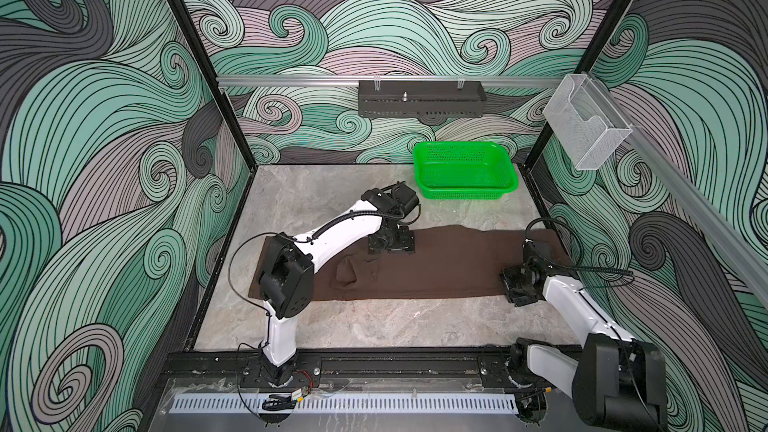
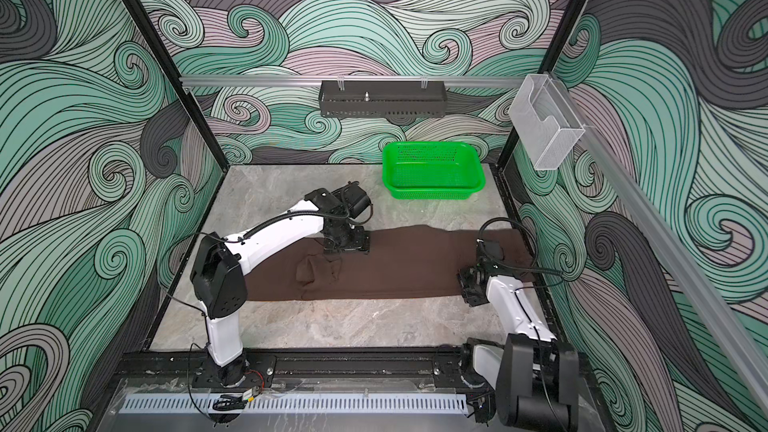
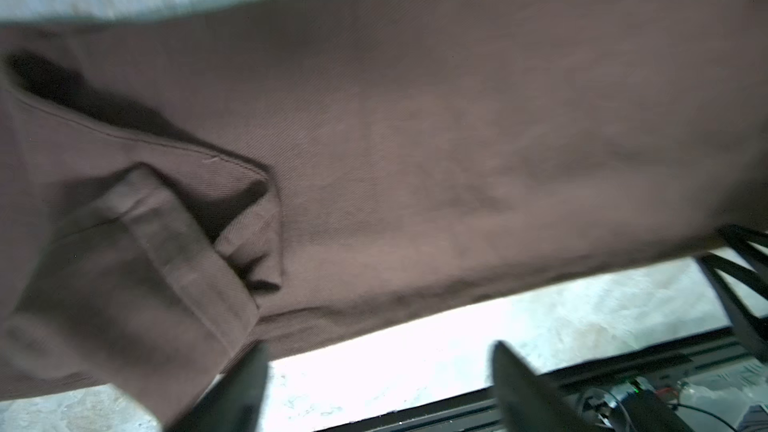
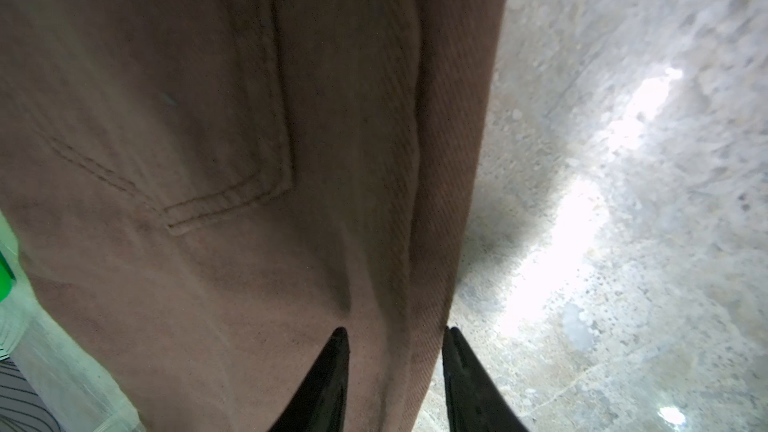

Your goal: Fold and stack the trousers

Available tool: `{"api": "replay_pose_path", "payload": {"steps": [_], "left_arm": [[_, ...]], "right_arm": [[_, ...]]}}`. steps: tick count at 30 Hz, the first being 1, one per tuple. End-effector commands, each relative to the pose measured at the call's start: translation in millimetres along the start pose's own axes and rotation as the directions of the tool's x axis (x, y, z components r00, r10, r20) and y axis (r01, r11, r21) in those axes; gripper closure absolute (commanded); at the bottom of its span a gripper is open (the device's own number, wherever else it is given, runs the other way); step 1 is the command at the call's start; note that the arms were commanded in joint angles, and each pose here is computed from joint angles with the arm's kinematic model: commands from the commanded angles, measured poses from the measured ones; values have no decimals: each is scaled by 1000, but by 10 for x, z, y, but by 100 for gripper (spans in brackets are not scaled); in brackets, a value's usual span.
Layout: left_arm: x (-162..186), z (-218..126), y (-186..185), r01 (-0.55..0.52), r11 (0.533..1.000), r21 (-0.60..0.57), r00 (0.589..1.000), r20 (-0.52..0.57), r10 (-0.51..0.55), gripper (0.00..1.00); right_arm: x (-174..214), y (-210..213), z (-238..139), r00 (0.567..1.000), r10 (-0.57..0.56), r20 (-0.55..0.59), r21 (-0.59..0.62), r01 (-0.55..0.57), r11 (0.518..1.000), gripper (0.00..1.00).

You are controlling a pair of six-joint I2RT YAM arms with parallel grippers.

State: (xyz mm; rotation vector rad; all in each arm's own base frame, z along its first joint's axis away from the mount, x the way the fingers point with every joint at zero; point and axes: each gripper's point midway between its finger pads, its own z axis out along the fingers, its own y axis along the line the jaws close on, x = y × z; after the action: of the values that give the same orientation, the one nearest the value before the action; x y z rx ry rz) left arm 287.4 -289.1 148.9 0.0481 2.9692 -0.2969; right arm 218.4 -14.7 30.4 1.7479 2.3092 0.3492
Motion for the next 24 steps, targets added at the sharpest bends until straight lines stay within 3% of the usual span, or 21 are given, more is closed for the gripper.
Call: {"api": "replay_pose_path", "payload": {"steps": [1,5,8,10,11,13,14,15,19,24], "left_arm": [[-174,-440,239,55,998,-25,980,193,-49,1],[-243,-488,562,112,993,-22,941,324,-99,1],[-186,-369,663,134,987,88,962,227,-151,1],[-99,-323,752,154,986,65,971,177,-163,5],[-55,-298,807,164,986,41,973,157,-168,9],[50,-214,970,214,977,-16,973,97,-211,34],[75,-171,1043,244,970,-25,967,78,-241,42],[84,-119,1109,277,961,-19,959,70,-275,44],[106,31,1280,357,934,-3,933,54,-356,35],[139,195,1498,368,927,-71,930,26,-367,25]], "right_arm": [[14,-48,-15,1000,7,-4,13,-7,1000,61],[20,-48,-12,1000,12,-9,15,-11,1000,61],[25,-42,-14,1000,14,-12,12,-14,1000,61],[23,-34,-22,1000,15,-11,9,-14,1000,61],[23,-31,-26,1000,11,-10,8,-11,1000,61],[21,-37,-32,1000,12,-8,8,-12,1000,61],[22,-31,-34,1000,11,-8,6,-11,1000,61],[25,-34,-34,1000,10,-9,7,-10,1000,61],[24,-42,-42,1000,6,-8,7,-6,1000,61],[22,-39,-56,1000,1,-4,5,-1,1000,61]]}}
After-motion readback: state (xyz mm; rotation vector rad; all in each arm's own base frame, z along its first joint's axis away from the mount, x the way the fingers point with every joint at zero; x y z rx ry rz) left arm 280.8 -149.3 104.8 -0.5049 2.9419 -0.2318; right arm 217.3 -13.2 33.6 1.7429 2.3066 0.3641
